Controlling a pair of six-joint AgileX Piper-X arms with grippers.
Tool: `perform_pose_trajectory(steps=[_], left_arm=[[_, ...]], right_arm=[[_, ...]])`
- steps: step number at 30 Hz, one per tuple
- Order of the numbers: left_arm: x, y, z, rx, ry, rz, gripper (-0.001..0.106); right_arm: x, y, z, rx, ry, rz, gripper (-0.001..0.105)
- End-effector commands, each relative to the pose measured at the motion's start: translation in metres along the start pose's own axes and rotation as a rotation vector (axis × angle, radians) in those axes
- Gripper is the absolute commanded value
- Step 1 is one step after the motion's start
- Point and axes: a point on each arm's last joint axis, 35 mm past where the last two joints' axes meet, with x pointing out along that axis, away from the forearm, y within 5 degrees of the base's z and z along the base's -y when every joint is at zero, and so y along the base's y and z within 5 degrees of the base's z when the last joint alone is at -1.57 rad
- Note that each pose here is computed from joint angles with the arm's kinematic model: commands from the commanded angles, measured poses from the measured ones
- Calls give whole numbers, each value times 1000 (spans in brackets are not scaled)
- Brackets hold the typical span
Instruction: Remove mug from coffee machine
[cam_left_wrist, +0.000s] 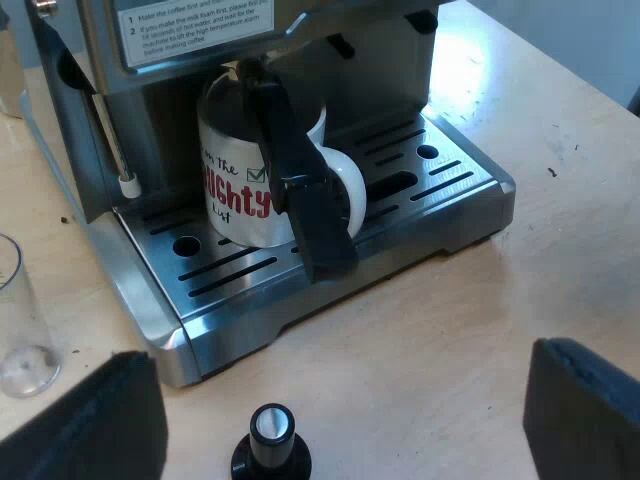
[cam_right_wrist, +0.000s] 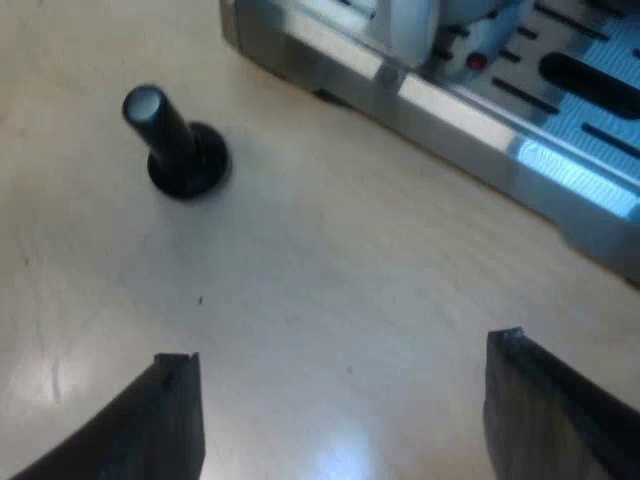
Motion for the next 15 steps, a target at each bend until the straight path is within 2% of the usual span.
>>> perform_pose_trajectory(steps=[1,4,7,8,13,15], left_arm=[[-1,-1,3,-5,-15,-10,79],[-1,-1,3,-5,-15,-10,79],[-1,-1,3,-5,-15,-10,79],[-1,-1,3,-5,-15,-10,79],[-1,-1,3,-5,-15,-10,79],[-1,-1,3,-5,-15,-10,79]], right_arm=[[9,3,9,5,-19,-29,62],[33,11,7,7,-30,-47,62],[39,13,6,11,-36,-49,62],[57,19,-2,25,-86,-72,62],[73,23,-7,36,-206,-129,62],[78,23,-11,72,-240,-161,62]])
